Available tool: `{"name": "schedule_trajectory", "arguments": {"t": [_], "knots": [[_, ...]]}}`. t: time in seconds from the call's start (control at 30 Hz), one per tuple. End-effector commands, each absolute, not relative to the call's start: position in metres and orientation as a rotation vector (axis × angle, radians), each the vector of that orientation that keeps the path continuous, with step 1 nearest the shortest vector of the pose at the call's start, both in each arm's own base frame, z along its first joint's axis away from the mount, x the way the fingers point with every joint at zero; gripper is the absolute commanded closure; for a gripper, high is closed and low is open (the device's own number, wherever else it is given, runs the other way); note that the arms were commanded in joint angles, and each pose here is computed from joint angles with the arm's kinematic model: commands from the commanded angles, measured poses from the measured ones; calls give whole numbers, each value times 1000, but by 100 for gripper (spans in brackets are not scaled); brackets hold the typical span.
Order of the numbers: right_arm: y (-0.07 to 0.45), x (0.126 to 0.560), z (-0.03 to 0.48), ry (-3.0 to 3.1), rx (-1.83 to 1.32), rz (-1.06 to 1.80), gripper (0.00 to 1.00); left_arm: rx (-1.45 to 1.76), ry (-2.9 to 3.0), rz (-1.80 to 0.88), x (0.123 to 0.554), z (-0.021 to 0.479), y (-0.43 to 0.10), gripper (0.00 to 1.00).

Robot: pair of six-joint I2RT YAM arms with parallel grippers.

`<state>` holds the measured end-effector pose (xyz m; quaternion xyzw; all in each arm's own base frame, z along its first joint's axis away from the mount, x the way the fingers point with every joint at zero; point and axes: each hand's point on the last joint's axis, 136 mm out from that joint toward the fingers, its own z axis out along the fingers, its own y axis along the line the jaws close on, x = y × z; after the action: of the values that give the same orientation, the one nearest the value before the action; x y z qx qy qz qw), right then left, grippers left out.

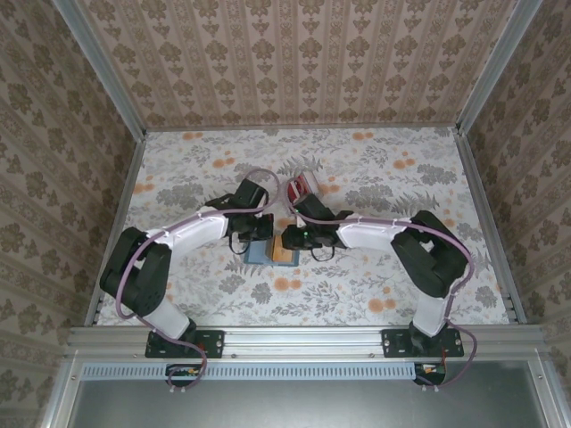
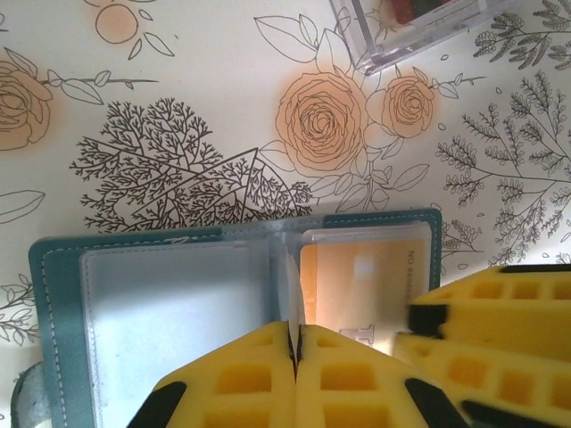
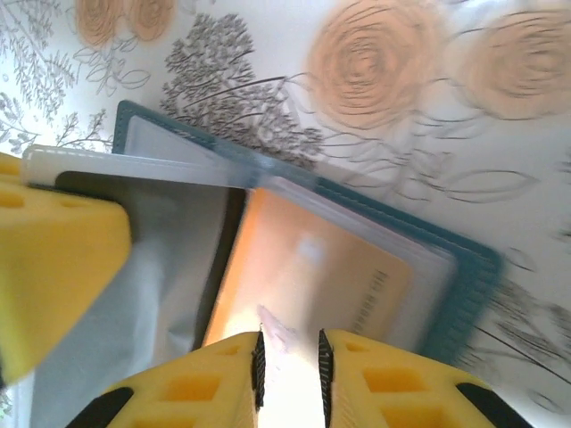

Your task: Put the credit cards into the card holder

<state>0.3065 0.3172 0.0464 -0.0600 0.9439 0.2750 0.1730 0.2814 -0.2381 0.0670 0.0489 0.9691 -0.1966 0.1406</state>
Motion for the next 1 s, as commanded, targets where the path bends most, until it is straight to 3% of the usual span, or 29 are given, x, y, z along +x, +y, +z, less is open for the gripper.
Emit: {"name": "schedule_trajectory", "arguments": {"t": [0.0, 0.17, 0.4, 0.87, 0.97], "knots": [[286, 314, 53, 2647, -52, 696, 75, 183, 2809, -482, 283, 70, -234, 98], [262, 306, 33, 2696, 17, 629, 78, 211, 2808, -440, 284, 73, -239, 98], [282, 299, 7, 2765, -3, 705, 86, 260, 2817, -414, 285, 74, -253, 95], [287, 305, 1, 2780, -11, 718, 87, 273, 2815, -670, 265, 76, -308, 56], [283, 307, 7, 2767, -3, 731, 87, 266, 2825, -751, 262, 70, -318, 53]]}}
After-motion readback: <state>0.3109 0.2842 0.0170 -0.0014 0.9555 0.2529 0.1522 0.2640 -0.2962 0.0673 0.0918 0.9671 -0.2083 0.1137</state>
